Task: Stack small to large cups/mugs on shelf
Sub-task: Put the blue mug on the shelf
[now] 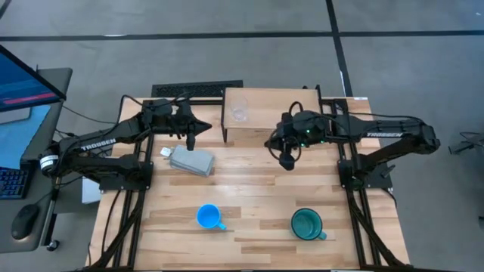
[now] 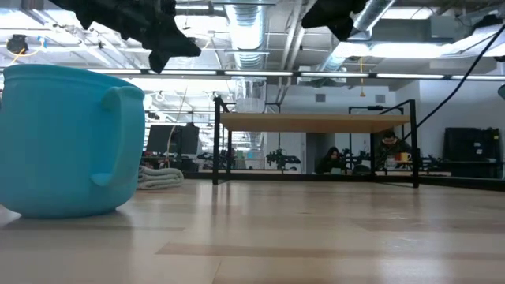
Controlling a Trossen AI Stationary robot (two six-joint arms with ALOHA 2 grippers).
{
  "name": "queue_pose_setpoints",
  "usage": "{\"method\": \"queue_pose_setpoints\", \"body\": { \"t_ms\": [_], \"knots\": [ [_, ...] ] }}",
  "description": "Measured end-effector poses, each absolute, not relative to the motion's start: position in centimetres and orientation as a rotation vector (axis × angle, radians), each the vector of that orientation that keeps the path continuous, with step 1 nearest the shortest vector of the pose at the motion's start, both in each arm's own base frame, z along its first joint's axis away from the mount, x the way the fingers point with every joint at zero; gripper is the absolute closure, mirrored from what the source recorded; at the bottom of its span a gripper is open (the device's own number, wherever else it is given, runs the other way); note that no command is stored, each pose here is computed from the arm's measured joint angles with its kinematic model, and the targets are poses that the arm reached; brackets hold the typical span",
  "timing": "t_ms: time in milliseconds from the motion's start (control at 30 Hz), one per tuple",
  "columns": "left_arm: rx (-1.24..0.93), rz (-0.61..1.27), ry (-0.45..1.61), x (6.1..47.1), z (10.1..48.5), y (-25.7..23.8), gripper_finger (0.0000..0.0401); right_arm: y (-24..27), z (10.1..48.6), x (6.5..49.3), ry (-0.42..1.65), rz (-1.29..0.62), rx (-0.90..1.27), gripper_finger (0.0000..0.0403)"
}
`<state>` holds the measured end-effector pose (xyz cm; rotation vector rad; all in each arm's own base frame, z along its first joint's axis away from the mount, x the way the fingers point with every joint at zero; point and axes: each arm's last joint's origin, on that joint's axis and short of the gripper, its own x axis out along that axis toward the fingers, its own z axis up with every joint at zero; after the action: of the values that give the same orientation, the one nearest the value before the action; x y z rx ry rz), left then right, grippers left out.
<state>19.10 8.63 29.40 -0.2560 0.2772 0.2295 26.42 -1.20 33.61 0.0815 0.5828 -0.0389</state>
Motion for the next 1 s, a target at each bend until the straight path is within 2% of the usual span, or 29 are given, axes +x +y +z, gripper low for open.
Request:
{"method": "queue_pose_setpoints", "body": {
  "t_ms": [333,533,800,1000],
  "knots": [
    [-0.292,0.225,0.273,19.1,29.4,8.6,0.0401,-0.4,31.9,24.9,0.823,-0.025,0.076,0.0299],
    [-0.296,0.2,0.273,19.1,29.4,8.5,0.0401,-0.3,31.8,22.2,0.885,-0.056,0.083,0.0289],
    [-0.259,0.143,0.247,19.3,29.7,8.2,0.0401,-0.2,32.2,15.7,0.694,-0.184,0.15,0.0289],
    [-0.196,0.021,0.201,19.9,31.4,6.8,0.0401,0.1,33.3,12.9,0.536,-0.173,0.176,0.0289]
  ]
}}
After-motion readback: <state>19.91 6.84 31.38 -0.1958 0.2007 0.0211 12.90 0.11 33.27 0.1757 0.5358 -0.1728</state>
